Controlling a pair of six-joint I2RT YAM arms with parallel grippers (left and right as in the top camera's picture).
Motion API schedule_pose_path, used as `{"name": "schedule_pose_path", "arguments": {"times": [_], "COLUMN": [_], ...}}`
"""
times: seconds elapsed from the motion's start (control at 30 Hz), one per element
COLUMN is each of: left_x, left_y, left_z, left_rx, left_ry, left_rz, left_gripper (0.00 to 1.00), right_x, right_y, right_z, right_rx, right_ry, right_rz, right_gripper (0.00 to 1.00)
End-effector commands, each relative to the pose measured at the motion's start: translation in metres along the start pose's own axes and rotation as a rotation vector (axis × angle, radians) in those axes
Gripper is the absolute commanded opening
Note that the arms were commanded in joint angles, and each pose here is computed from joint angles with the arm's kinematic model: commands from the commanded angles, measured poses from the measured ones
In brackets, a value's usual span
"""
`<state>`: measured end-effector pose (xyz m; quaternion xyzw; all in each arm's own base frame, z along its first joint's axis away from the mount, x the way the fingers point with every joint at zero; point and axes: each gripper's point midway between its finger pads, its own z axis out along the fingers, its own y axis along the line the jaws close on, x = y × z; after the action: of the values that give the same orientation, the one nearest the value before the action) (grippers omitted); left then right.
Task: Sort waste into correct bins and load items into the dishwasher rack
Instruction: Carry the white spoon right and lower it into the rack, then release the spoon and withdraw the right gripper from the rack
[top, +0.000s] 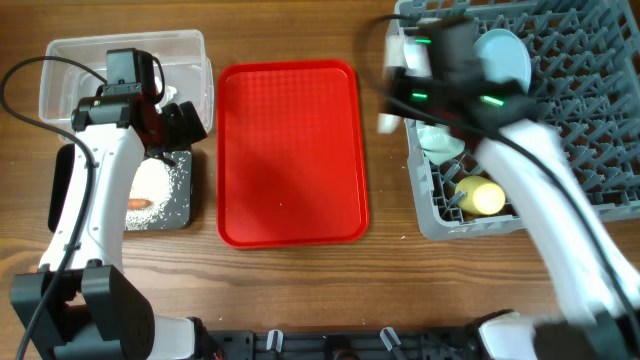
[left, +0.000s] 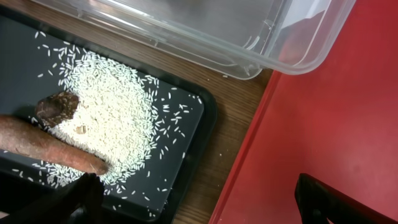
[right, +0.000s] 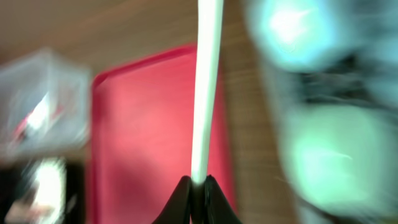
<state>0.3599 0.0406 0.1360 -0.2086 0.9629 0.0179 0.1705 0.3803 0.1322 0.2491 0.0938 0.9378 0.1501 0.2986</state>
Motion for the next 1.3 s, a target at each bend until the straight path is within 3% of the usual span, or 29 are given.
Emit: {"name": "schedule_pose_path", "arguments": {"times": [0.0, 0.17, 0.3, 0.5, 0.73, 0.77, 0.87, 0.97, 1.2, 1.27], "left_x": [-0.009, -0.009, -0.009, -0.009, -0.009, -0.009, -0.009, -0.009, -0.009, -0.009], "left_y": [0.001, 0.001, 0.001, 0.001, 0.001, 0.001, 0.001, 0.001, 0.001, 0.001], "left_z": [-0.011, -0.011, -0.011, -0.011, -0.011, -0.011, -0.011, -0.011, -0.011, -0.011], "left_rx": [0.003, 0.003, 0.003, 0.003, 0.003, 0.003, 0.003, 0.003, 0.003, 0.003], "left_ry": [-0.043, -0.043, -0.043, -0.043, -0.043, -0.043, -0.043, -0.043, -0.043, -0.043], "left_rz": [-0.007, -0.006, -0.007, -0.006, -0.007, -0.007, -0.006, -0.006, -0.007, -0.007], "left_gripper": [1.00, 1.00, 1.00, 1.00, 1.00, 1.00, 1.00, 1.00, 1.00, 1.00], "right_x": [-0.011, 0.035, 0.052, 0.045, 0.050, 0.049, 0.043, 0.028, 0.018, 0.016], "right_y": [-0.104, -0.174, -0.192, -0.208, -0.238, -0.240, -0.238, -0.229, -0.217, -0.207], "right_z": [-0.049, -0.076, -0.053, -0.007, 0.007, 0.008, 0.017, 0.027, 0.032, 0.033], "right_rx": [0.463, 0.756, 0.785, 0.704, 0.702, 0.698, 0.660, 0.599, 0.531, 0.483], "right_ry": [-0.217, -0.330, -0.357, -0.355, -0.350, -0.343, -0.316, -0.300, -0.263, -0.229], "right_rz": [0.313, 0.805, 0.919, 0.809, 0.897, 0.894, 0.846, 0.725, 0.588, 0.517], "right_gripper": [0.04, 0.04, 0.04, 0.04, 0.06, 0.09, 0.33, 0.40, 0.42, 0.31]}}
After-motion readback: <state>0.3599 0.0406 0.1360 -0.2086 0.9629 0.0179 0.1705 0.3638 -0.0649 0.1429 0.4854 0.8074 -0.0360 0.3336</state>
